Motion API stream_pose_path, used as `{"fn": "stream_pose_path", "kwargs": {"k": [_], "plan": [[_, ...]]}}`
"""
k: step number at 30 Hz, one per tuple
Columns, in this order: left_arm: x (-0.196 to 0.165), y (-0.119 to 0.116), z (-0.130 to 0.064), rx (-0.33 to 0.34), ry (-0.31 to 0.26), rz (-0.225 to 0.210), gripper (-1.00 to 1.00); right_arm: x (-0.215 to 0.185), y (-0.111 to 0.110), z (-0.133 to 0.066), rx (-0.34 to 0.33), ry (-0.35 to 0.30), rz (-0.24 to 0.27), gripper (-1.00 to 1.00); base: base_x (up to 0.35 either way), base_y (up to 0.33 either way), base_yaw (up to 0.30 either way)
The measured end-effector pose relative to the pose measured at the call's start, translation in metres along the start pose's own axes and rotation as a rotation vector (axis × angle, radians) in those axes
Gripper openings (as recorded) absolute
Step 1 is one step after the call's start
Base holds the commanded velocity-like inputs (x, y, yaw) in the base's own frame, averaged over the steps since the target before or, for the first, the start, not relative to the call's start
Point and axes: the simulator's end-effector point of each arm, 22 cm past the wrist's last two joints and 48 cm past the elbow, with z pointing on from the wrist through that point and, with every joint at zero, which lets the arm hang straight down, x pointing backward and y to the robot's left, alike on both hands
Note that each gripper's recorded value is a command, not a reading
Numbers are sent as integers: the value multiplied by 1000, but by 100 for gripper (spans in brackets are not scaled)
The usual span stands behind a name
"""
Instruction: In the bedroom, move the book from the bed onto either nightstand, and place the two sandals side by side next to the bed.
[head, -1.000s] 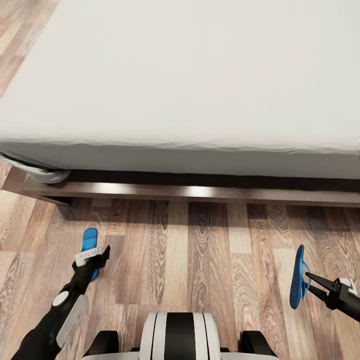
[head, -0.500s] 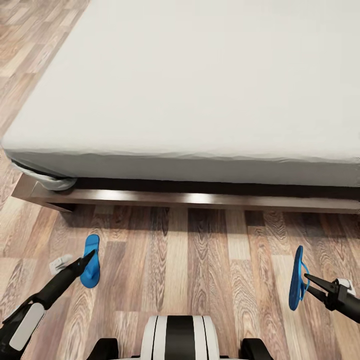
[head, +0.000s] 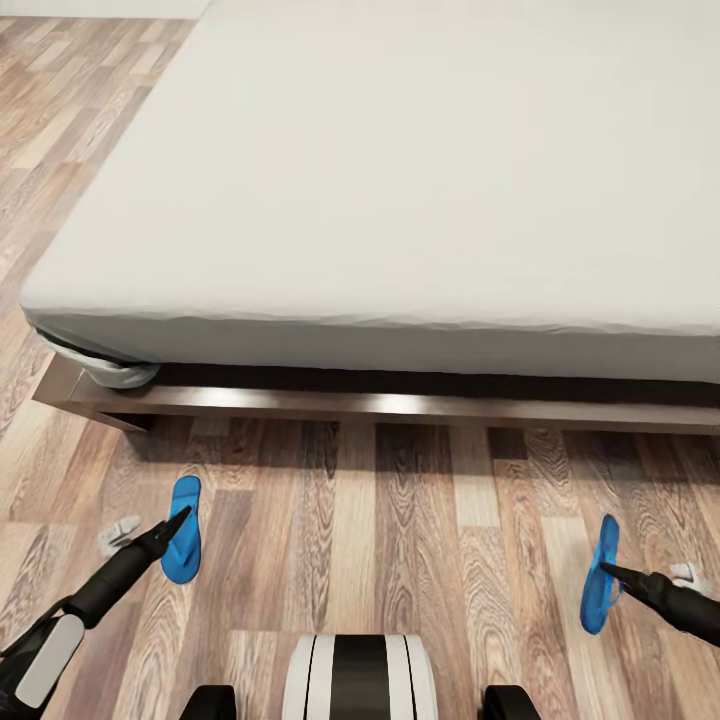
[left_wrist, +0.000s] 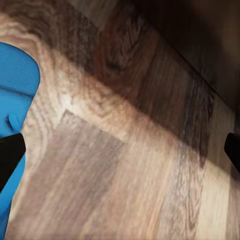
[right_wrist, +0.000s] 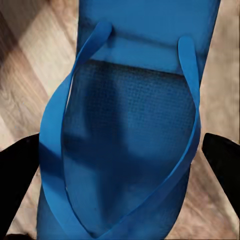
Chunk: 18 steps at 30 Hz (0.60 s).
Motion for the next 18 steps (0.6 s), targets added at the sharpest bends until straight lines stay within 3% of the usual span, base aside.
{"fn": "stream_pose_path", "kwargs": {"k": [3, 8, 12, 18], "plan": [[3, -2, 1, 3, 1, -5, 100, -11, -31, -2, 176, -13, -36, -100, 0, 0, 0], [8, -6, 3, 7, 2, -15, 100, -17, -60, -10, 326, -20, -57, -100, 0, 0, 0], [9, -6, 4, 7, 2, -16, 100, -19, -95, -25, 513, -1, -111, -100, 0, 0, 0], [11, -7, 4, 10, 8, -15, 100, -34, -99, -27, 578, -32, -201, -100, 0, 0, 0]]}}
